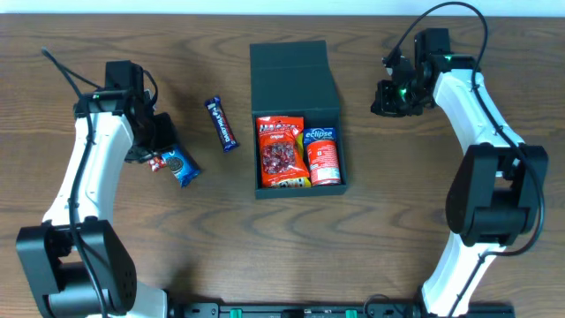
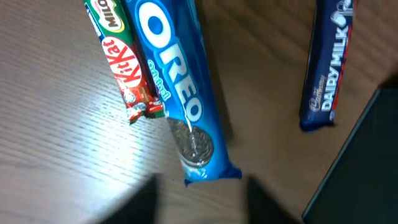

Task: Pack container
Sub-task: 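Grasp the blue Oreo pack with the left gripper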

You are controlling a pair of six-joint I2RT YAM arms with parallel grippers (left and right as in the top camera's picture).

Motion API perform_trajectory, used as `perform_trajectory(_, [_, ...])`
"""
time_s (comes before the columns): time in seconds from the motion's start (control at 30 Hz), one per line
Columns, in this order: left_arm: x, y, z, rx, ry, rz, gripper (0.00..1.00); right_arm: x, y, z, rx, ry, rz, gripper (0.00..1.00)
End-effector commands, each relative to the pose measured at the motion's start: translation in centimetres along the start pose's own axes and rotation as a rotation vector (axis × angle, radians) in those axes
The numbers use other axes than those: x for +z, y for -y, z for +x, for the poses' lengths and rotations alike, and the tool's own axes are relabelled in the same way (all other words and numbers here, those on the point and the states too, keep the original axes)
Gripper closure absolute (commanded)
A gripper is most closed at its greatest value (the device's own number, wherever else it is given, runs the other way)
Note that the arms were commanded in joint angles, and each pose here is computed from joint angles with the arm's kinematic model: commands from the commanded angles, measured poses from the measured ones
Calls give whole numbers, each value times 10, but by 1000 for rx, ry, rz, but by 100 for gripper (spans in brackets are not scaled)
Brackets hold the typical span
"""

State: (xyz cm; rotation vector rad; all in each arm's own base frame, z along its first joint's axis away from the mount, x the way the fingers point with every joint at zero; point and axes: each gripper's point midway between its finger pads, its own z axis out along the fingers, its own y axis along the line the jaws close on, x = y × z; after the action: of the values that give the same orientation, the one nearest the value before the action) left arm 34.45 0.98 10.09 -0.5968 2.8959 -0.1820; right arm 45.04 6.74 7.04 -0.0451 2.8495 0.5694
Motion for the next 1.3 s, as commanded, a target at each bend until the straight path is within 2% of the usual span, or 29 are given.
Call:
perform_trajectory(0.0, [3,1,-4,-96,11,7,12,-5,1,-6,2,18,-3,98])
perform_trajectory(0.03, [3,2,-5,-124,18,10,5,-5,1,-6,3,18,-3,99])
perform_trajectory(0.17, [4,2,-12,-254,47,15,5,-5,1,-5,3,16,-3,99])
perform_trajectory(0.33, [12,3,-17,-281,64,26,5,-5,1,-5,3,16,-3,98])
perform_trajectory(0.63, [52,-4,-5,-390,-49,-29,3,-5,1,-5,1,16,-3,99])
perform_trajectory(0.87, [70,-11,-7,-407,-53,-71,1,-5,2,-5,-15,15,-2,98])
perform_trajectory(1.2, [87,-7,-22,-410,-15,-44,0,-5,2,-5,-15,15,-2,99])
perform_trajectory(1.23, [88,-7,-22,-410,-17,-46,5,-5,2,-5,-15,15,-2,99])
perform_trajectory(1.27, [89,-8,-22,-410,-20,-48,5,-5,2,-5,-15,15,-2,98])
